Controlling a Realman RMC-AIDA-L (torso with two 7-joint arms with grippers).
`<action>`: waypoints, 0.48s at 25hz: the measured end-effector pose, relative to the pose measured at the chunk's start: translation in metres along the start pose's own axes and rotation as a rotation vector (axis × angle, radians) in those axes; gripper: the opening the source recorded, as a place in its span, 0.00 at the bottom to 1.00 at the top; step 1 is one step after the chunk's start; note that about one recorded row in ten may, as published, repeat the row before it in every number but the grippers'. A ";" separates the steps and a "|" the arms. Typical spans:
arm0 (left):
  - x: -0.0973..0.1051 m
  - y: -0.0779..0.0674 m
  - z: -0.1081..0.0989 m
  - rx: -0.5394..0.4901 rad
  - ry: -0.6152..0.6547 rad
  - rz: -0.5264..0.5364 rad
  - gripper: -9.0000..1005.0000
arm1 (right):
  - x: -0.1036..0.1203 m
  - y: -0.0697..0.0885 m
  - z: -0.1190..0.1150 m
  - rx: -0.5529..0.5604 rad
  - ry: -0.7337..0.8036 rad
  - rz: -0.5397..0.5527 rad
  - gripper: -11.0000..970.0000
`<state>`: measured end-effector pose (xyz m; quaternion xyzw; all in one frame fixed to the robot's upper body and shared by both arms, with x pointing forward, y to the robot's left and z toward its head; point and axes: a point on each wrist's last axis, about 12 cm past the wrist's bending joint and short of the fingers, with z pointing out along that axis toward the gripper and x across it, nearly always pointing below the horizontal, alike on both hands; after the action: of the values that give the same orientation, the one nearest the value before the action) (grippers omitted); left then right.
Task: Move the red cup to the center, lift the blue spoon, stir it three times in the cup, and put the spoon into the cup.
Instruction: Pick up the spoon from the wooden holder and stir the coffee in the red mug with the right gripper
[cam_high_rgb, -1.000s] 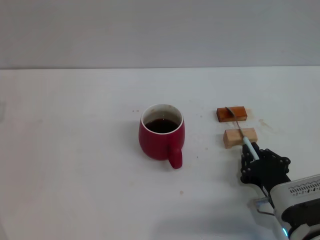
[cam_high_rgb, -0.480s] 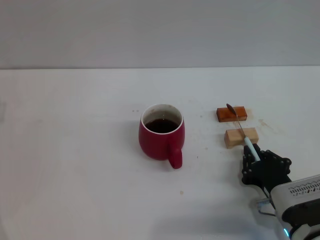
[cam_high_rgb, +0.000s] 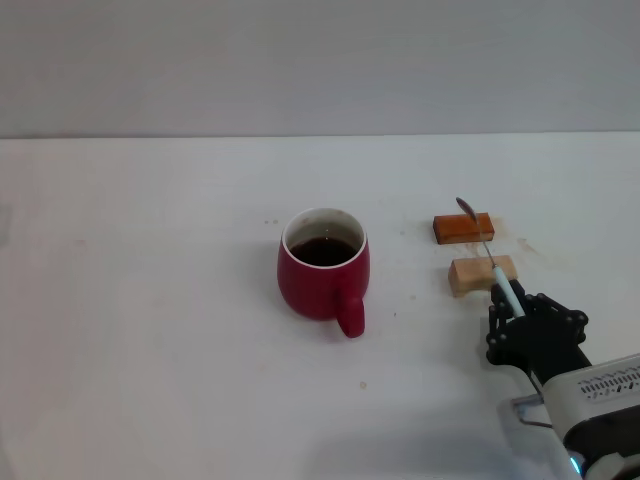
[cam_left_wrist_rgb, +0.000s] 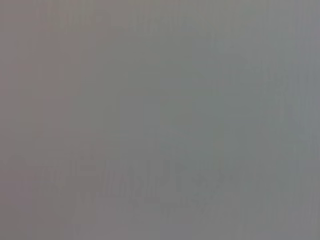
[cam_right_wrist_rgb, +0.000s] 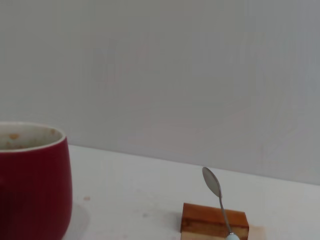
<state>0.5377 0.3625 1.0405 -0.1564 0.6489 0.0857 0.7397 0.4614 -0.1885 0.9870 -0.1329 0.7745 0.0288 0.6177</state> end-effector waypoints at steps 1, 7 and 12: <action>0.000 0.000 0.000 0.000 0.001 0.001 0.86 | -0.001 0.000 0.000 0.003 -0.006 0.005 0.14; 0.001 0.001 -0.001 -0.002 0.008 0.002 0.86 | -0.015 -0.004 -0.006 0.044 -0.065 0.076 0.14; 0.002 0.001 -0.001 -0.003 0.013 0.003 0.86 | -0.029 -0.013 -0.008 0.089 -0.141 0.101 0.14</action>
<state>0.5369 0.3632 1.0385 -0.1569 0.6538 0.0869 0.7351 0.4625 -0.1975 1.0181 -0.0637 0.7355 0.0345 0.6737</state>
